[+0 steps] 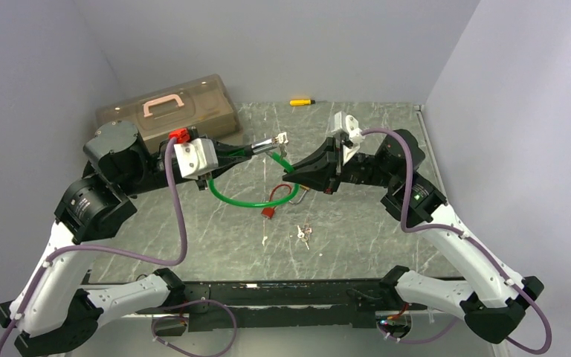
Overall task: Unlock with the key
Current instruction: Unlock the lock, then place the lock at the center of the board.
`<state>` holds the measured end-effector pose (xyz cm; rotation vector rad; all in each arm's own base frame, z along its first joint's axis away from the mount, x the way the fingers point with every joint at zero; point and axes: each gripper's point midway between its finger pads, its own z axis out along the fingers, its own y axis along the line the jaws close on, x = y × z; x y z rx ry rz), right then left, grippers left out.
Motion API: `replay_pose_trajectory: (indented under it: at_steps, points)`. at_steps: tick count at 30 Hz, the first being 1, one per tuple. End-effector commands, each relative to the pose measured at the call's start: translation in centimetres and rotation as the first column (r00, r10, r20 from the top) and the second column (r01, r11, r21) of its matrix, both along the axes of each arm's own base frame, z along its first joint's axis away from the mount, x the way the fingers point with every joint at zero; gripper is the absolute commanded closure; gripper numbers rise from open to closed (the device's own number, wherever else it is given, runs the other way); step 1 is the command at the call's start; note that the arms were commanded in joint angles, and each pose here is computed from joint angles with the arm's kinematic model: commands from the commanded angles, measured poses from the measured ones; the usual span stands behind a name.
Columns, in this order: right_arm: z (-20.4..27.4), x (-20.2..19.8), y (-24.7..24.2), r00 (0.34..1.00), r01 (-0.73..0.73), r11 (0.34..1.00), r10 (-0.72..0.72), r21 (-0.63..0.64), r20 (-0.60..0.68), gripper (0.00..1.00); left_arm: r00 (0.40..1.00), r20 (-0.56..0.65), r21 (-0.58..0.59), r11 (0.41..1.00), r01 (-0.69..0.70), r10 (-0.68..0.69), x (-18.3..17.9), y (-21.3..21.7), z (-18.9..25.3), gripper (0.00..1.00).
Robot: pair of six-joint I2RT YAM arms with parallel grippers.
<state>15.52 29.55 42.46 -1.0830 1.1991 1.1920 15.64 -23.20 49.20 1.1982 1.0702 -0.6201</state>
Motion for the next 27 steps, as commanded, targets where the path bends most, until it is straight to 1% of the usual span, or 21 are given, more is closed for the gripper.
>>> replay_pose_trajectory:
  at_steps: [1, 6, 10, 13, 16, 18, 19, 21, 23, 25, 27]
  points:
    - [-2.3, 1.6, -0.4, 0.994, 0.095, 0.995, -0.096, -0.032, -0.053, 1.00, 0.992, 0.115, -0.220, 0.975, -0.018, 0.044, -1.2, 2.0, 7.4, 1.00]
    - [-4.2, 2.7, -0.6, 0.985, 0.149, 0.986, -0.155, -0.078, -0.080, 1.00, 0.988, 0.095, -0.266, 0.960, -0.089, 0.118, -0.1, 3.1, 7.7, 1.00]
    - [-6.6, 3.9, -0.6, 0.970, 0.180, 0.971, -0.201, -0.155, -0.134, 1.00, 0.967, 0.107, -0.325, 0.928, -0.185, 0.231, 1.2, 4.7, 9.0, 1.00]
    - [-6.9, 4.6, -0.9, 0.959, 0.212, 0.966, -0.235, -0.150, -0.156, 1.00, 0.956, 0.107, -0.286, 0.929, -0.235, 0.275, 2.4, 5.0, 7.7, 1.00]
    - [-6.7, 6.9, -1.3, 0.918, 0.314, 0.937, -0.340, -0.150, -0.201, 1.00, 0.925, 0.061, -0.172, 0.916, -0.361, 0.376, 5.9, 5.3, 4.0, 1.00]
    - [-7.0, 8.3, -1.1, 0.885, 0.360, 0.918, -0.392, -0.165, -0.253, 1.00, 0.894, 0.056, -0.054, 0.895, -0.442, 0.445, 8.5, 5.8, 0.7, 1.00]
    - [-7.5, 9.0, -0.9, 0.867, 0.374, 0.910, -0.412, -0.179, -0.281, 1.00, 0.875, 0.055, 0.007, 0.876, -0.483, 0.482, 10.0, 6.5, -1.1, 1.00]
    - [-8.9, 10.3, -0.4, 0.815, 0.408, 0.892, -0.452, -0.196, -0.362, 1.00, 0.854, 0.058, 0.112, 0.846, -0.521, 0.518, 12.0, 7.5, -4.7, 1.00]
    - [-11.1, 11.8, 0.1, 0.759, 0.440, 0.868, -0.496, -0.229, -0.422, 1.00, 0.851, 0.066, 0.206, 0.827, -0.523, 0.521, 13.4, 8.1, -8.2, 1.00]
    - [-13.6, 13.2, 0.5, 0.701, 0.464, 0.843, -0.537, -0.272, -0.469, 1.00, 0.872, 0.073, 0.317, 0.818, -0.481, 0.484, 13.7, 8.2, -11.8, 1.00]
    - [-16.4, 14.6, 1.2, 0.647, 0.474, 0.817, -0.575, -0.327, -0.500, 1.00, 0.890, 0.061, 0.431, 0.792, -0.433, 0.453, 13.9, 8.4, -15.8, 1.00]
